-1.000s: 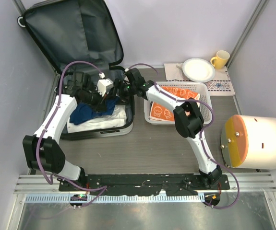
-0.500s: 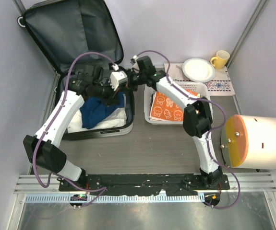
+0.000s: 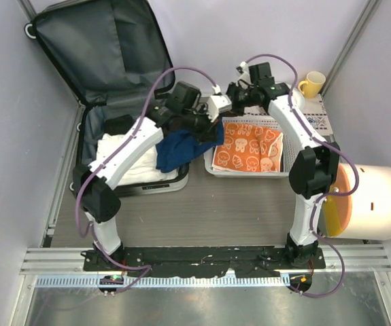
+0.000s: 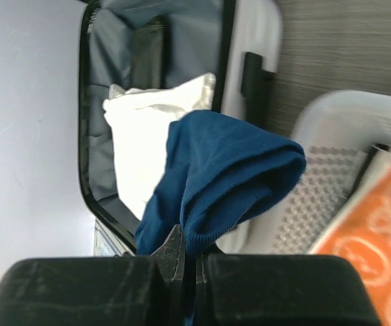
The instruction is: Open, take out, and arrange the luggage
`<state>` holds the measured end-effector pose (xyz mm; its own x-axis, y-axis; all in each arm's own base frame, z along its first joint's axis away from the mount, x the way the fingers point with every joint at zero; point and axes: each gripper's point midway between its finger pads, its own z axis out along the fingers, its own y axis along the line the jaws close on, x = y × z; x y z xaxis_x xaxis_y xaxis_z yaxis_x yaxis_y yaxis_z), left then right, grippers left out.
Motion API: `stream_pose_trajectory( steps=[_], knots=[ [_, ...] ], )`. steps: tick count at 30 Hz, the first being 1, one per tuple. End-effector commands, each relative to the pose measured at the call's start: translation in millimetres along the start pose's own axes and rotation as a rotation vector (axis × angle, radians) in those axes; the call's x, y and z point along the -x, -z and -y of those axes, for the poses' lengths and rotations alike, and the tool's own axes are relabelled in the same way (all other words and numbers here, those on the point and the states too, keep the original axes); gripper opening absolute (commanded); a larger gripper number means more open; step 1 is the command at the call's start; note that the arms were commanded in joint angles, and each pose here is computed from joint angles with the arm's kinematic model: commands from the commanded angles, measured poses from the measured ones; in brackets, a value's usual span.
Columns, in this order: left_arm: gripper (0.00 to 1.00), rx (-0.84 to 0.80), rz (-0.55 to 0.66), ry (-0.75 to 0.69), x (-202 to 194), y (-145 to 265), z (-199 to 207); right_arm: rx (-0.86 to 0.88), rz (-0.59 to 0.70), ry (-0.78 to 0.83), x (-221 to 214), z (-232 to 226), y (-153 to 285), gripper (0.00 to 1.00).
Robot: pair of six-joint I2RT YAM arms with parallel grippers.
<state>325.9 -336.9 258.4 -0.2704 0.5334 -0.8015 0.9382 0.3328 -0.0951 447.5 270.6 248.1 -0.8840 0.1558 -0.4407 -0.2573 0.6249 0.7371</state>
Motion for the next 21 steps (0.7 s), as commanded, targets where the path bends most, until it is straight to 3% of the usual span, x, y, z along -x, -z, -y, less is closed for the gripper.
stream_pose_trajectory(
  steps=[1, 7, 12, 16, 21],
  knots=[
    [0.00, -0.149, 0.040, 0.016, 31, -27, 62, -0.069, 0.156, 0.119, 39, 23, 64, 0.01],
    [0.00, -0.219, 0.081, 0.037, 55, -81, 100, -0.168, 0.167, 0.139, 39, 66, 112, 0.01],
    [0.00, -0.278, 0.101, 0.038, 71, -137, 139, -0.319, 0.156, 0.223, 35, 135, 150, 0.01],
    [0.00, -0.280, 0.057, 0.068, 45, -205, 140, -0.415, 0.151, 0.258, 32, 186, 170, 0.01],
    [0.01, -0.240, 0.003, 0.069, 18, -239, 127, -0.469, 0.102, 0.293, 14, 221, 167, 0.01]
  ],
)
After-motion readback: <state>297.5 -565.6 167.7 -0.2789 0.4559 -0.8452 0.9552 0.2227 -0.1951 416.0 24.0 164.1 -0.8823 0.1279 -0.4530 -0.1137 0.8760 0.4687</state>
